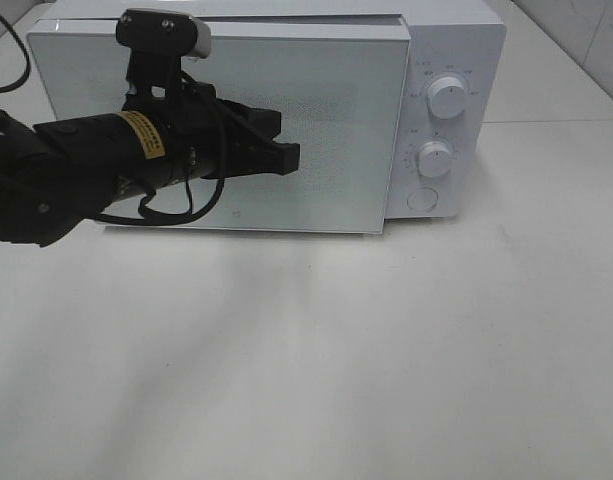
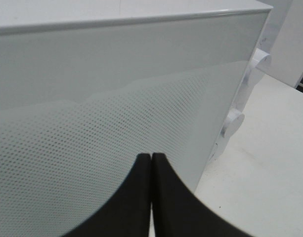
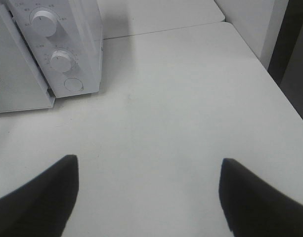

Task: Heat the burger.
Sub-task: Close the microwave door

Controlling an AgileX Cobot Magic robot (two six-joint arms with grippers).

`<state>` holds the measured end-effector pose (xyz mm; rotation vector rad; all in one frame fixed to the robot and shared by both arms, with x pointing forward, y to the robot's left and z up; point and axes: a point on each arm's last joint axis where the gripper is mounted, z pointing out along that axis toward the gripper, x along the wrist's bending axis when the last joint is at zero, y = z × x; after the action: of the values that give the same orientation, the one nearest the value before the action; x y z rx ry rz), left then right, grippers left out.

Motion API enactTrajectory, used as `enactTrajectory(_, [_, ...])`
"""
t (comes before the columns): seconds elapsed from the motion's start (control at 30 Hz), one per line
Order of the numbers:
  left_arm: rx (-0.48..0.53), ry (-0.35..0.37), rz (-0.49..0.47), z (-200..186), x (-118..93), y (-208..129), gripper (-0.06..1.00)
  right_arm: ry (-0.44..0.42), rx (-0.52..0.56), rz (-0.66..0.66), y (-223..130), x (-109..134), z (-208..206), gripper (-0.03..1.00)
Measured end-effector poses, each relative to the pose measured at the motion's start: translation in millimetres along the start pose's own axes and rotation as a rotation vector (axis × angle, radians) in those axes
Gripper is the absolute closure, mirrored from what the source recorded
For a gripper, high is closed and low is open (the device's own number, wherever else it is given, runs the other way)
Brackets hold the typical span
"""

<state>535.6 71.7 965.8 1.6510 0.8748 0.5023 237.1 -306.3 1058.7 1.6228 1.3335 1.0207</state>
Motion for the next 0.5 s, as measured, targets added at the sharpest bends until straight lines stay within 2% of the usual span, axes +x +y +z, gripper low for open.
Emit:
enactTrajectory(0.27, [0.018, -0.02, 0.008, 23, -11, 5, 0.94, 0.0, 0.0, 0.0, 0, 0, 0, 0.21])
enactTrajectory(0.5, [0.019, -0.021, 0.01, 38, -13, 9, 0.94, 0.0, 0.0, 0.0, 0, 0, 0, 0.21])
